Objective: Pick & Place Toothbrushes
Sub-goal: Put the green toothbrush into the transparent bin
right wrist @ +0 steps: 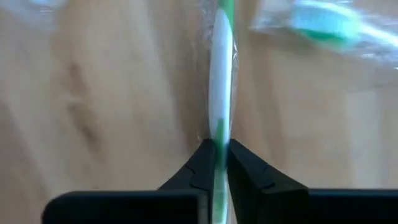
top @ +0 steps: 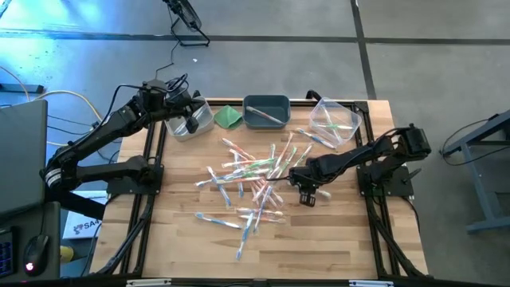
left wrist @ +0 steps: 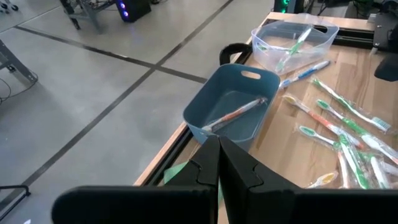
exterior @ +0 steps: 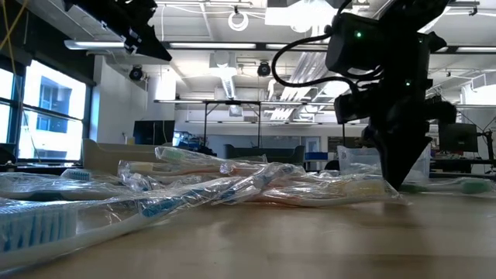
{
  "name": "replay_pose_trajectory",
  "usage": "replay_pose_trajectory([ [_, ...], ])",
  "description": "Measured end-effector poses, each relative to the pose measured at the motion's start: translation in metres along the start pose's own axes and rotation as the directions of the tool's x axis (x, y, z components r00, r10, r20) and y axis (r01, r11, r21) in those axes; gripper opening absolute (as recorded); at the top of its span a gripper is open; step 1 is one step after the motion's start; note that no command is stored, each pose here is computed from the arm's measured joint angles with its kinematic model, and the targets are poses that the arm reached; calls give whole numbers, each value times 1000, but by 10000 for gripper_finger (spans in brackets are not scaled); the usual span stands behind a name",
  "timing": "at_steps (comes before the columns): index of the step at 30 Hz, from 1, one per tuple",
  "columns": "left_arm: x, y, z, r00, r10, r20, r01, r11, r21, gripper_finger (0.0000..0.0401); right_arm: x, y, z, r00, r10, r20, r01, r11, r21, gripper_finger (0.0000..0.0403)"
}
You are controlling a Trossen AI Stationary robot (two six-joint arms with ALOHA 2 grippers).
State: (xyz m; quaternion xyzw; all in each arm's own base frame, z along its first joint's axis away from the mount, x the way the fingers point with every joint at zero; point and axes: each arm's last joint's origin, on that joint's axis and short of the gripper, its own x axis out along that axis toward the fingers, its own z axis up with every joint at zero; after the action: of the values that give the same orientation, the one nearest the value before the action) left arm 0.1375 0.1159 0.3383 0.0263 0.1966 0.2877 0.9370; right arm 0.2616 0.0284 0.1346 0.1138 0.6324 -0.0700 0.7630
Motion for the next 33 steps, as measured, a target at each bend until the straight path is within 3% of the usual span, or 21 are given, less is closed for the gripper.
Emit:
replay_pose_trajectory([
  [5,0,0,0,1000,0,0,0,1000,0,0,-1,2,-1,998,65,-25,-65,998,1,13],
  [13,0,0,0,1000,0,1,0,1000,0,0,-18,-2,-4,997,71,8,-71,997,6,10],
  [24,0,0,0,1000,9,0,-9,1000,-1,0,-64,-25,-8,982,-43,184,27,996,85,10],
  [33,0,0,0,1000,11,-1,-11,1000,-1,0,-110,-49,-2,907,-242,343,171,959,225,9],
])
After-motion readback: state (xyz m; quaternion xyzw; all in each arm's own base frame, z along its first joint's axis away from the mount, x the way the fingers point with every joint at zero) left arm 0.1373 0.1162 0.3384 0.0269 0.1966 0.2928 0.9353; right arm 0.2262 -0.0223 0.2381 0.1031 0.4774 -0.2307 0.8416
